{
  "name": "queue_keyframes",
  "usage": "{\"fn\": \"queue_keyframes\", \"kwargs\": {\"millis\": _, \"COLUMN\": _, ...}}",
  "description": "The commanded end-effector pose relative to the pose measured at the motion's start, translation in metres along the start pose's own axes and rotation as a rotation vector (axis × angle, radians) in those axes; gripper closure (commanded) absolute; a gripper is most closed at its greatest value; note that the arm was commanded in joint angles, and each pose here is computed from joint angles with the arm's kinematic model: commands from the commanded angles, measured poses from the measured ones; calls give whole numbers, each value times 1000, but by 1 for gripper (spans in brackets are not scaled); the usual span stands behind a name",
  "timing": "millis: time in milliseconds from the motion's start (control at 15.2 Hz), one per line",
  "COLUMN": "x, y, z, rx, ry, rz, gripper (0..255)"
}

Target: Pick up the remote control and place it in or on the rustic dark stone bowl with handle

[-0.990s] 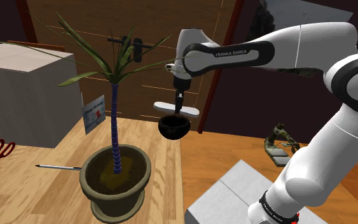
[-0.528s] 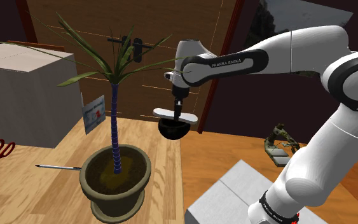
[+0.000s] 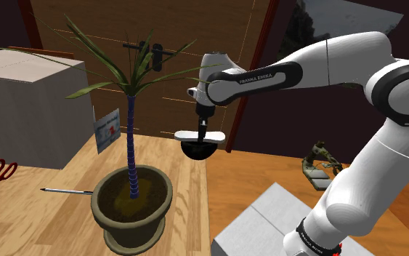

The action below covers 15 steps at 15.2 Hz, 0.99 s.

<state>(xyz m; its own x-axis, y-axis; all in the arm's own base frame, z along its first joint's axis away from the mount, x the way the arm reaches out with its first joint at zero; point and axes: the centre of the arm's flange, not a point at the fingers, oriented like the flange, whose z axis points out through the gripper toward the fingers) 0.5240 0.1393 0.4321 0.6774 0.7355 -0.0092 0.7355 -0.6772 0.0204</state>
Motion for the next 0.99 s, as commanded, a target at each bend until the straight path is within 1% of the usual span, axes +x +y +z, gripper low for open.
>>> {"fn": "queue_keyframes", "kwargs": {"millis": 0, "x": 0, "y": 0, "z": 1, "rx": 1, "ry": -1, "rz": 1, "gripper": 255}}
{"fn": "queue_keyframes", "kwargs": {"millis": 132, "x": 0, "y": 0, "z": 1, "rx": 1, "ry": -1, "rz": 1, "gripper": 255}}
{"fn": "queue_keyframes", "kwargs": {"millis": 198, "x": 0, "y": 0, "z": 1, "rx": 1, "ry": -1, "rz": 1, "gripper": 0}}
{"fn": "queue_keyframes", "kwargs": {"millis": 528, "x": 0, "y": 0, "z": 1, "rx": 1, "ry": -1, "rz": 1, "gripper": 0}}
{"fn": "queue_keyframes", "kwargs": {"millis": 792, "x": 0, "y": 0, "z": -49, "rx": 1, "ry": -1, "rz": 1, "gripper": 0}}
{"fn": "queue_keyframes", "kwargs": {"millis": 924, "x": 0, "y": 0, "z": -49, "rx": 1, "ry": -1, "rz": 1, "gripper": 0}}
